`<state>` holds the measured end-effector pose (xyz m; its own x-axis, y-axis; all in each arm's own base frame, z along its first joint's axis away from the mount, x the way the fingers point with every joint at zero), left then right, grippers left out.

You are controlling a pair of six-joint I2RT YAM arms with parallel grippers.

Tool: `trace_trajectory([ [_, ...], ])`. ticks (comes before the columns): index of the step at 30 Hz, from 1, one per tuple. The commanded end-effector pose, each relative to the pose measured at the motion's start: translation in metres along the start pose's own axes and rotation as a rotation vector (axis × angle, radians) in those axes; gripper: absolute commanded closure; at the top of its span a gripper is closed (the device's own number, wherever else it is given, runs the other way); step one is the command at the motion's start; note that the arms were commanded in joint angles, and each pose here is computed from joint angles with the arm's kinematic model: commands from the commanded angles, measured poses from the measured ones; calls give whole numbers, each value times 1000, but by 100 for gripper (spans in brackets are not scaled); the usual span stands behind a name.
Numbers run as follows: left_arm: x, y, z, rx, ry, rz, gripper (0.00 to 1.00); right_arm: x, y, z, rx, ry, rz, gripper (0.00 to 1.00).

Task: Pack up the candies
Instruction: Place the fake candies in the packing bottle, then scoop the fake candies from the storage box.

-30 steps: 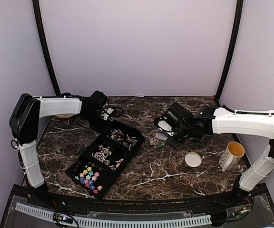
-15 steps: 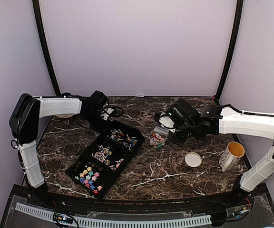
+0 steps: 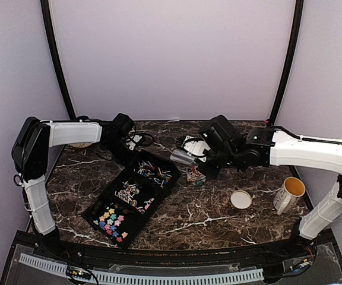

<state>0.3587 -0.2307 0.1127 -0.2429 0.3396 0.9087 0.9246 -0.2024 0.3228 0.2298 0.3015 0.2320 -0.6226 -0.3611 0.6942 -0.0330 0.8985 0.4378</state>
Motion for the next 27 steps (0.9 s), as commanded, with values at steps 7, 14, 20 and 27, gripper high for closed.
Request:
trace_trajectory([
  [7, 34, 14, -17, -9, -81, -98, 100, -24, 31, 25, 103, 149, 122, 100],
  [14, 34, 14, -17, -9, -80, -100, 100, -33, 43, 33, 132, 194, 169, 100],
  [20, 33, 13, -16, -9, -60, -101, 100, -48, 47, 38, 154, 200, 251, 100],
  [27, 37, 15, -15, -17, -31, -127, 100, -63, 52, 39, 169, 187, 322, 100],
])
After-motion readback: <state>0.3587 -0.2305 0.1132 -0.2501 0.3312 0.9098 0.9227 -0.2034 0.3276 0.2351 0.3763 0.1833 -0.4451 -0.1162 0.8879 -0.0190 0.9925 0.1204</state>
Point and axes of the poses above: each gripper's point midway between its finger pads, its own x axis back along the fingers, its own z axis along the line the jaws close on, y = z × x, the point moved 5 cm from there along x, back along the fingers, and after that the axes turned 13 degrees about x, right-handed, at the moved point
